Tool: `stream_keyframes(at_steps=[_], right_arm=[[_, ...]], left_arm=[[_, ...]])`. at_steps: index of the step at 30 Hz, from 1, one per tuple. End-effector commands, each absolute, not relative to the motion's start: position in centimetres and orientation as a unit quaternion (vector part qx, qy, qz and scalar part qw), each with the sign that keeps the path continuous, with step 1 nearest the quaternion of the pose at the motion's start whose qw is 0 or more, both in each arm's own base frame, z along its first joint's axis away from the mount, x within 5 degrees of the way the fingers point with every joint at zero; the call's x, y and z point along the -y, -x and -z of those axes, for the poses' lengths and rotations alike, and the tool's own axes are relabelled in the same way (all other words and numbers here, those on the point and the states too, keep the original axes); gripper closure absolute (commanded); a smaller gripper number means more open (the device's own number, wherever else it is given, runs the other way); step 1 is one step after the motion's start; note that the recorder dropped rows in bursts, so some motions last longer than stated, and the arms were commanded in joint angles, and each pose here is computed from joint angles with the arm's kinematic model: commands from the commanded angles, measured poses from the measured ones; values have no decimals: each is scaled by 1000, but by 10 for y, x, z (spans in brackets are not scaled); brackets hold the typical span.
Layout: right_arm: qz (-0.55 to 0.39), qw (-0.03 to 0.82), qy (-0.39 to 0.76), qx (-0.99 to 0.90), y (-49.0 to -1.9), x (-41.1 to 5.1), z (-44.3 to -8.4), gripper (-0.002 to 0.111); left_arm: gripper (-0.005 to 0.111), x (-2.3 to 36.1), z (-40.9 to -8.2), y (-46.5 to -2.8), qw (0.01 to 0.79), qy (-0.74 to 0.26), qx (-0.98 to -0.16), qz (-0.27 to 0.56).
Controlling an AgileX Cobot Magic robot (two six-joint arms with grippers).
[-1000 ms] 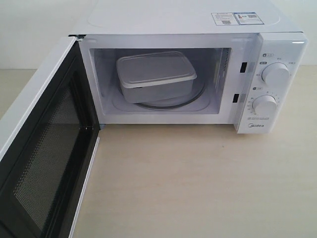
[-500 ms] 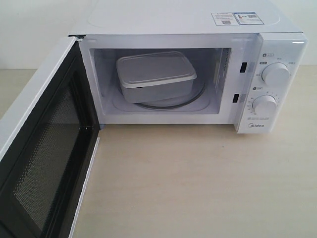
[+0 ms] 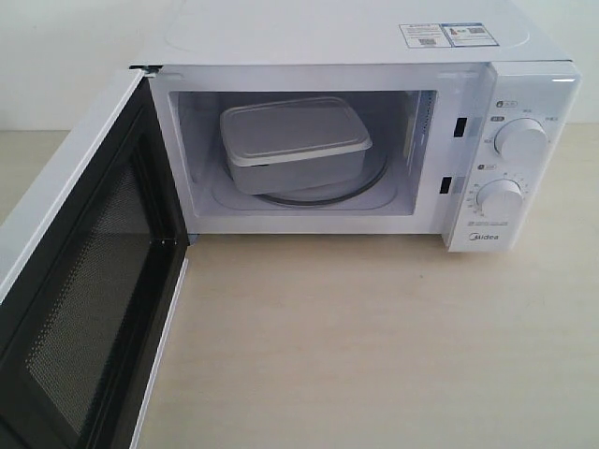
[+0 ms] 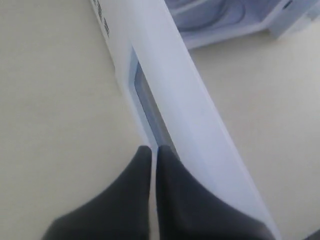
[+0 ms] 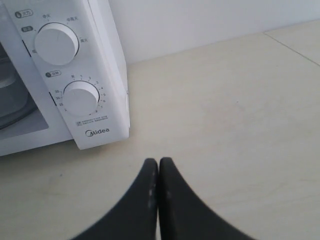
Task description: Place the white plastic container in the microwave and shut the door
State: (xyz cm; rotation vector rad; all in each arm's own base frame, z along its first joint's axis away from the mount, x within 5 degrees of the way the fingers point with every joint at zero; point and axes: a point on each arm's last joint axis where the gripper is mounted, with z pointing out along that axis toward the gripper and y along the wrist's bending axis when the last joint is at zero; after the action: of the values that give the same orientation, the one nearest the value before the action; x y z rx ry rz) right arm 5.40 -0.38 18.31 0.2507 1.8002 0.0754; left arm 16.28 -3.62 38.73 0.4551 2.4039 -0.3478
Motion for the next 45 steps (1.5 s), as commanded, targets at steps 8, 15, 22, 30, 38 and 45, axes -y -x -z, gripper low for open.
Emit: stream_keyframes(at_steps=[8,15,22,30,38,45], right_arm=[[-31,619,-107,-777,-54,4,-184,108],[-31,623,-107,-774,-54,4,-185,108],[-31,619,-107,-777,-54,4,-184,108],[-31,619,-107,-777,-54,4,-184,108],[-31,619,-107,-777,-54,4,-184,108],[-31,619,-107,-777,-54,4,-184,108]], left_arm=[[102,46,-347,-178,261,-333,-893,153],[102,55,-317,-170,225,-395,-873,176],[102,81,-310,-160,226,-465,-831,207],[102,114,-317,-170,309,-459,-794,252],[102,154,-306,-201,342,-451,-779,270],[102,188,-309,-227,381,-448,-758,283]])
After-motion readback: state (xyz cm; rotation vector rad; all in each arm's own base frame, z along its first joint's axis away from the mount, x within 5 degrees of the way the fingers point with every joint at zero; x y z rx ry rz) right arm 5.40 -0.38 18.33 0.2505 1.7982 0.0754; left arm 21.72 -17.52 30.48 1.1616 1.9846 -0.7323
